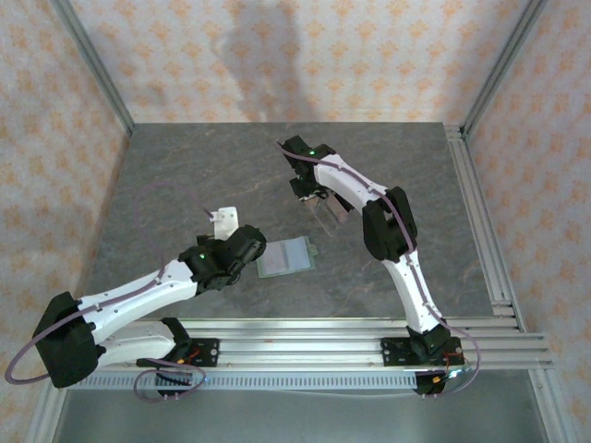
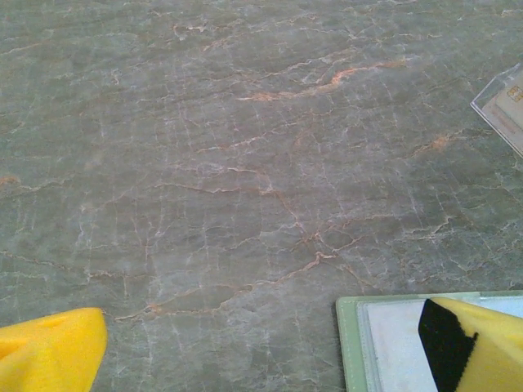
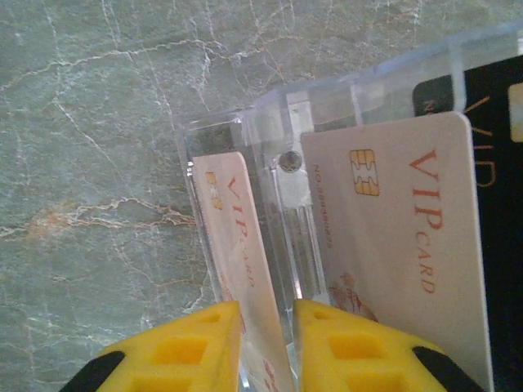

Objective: Put the credit cards into the card holder

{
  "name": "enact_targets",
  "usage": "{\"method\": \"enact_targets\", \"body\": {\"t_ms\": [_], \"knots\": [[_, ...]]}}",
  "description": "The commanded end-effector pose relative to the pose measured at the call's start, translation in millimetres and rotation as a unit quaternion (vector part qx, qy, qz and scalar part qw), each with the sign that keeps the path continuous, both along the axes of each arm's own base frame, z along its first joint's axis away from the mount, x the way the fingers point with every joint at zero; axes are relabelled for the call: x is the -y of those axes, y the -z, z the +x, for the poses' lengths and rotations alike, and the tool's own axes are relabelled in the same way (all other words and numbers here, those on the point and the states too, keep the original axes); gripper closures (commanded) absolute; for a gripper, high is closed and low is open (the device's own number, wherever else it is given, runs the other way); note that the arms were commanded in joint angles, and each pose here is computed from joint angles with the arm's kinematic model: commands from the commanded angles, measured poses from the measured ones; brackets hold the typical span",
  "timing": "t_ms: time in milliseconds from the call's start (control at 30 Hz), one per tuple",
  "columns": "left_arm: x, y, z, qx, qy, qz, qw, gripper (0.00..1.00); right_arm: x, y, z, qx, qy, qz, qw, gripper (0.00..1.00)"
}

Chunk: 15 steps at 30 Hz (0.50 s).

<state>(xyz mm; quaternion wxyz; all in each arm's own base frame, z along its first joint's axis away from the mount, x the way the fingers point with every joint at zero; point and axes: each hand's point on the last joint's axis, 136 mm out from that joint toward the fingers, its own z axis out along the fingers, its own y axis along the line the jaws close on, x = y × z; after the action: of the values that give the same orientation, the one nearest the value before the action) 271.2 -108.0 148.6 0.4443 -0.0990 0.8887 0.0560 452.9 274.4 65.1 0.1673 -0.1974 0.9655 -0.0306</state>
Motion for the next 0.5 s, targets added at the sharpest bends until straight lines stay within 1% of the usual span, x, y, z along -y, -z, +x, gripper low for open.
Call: {"method": "enact_targets", "body": {"t_ms": [0,100,233,467], "knots": [[-3.2,-6.0,2.4,-0.002,-0.005,0.01,1.0,0.0,-1.7,-18.1,4.2,0.012,0.008,0.014,1.0,0.76],[-3.0,-5.6,2.5,-0.003,-0.005,0.01,1.0,0.0,-2.3,-17.9,4.1,0.011,0.008,0.015,1.0,0.78],[-2.3,-4.7,2.9,-0.004,-0.004,0.011,1.0,0.0,-3.2,-17.7,4.6,0.01,0.008,0.016,1.0,0.83],[-1.0,-4.4,3.5,-0.008,-0.001,0.013,1.0,0.0,-3.8,-17.7,4.4,0.001,0.005,0.018,1.0,0.95]]}}
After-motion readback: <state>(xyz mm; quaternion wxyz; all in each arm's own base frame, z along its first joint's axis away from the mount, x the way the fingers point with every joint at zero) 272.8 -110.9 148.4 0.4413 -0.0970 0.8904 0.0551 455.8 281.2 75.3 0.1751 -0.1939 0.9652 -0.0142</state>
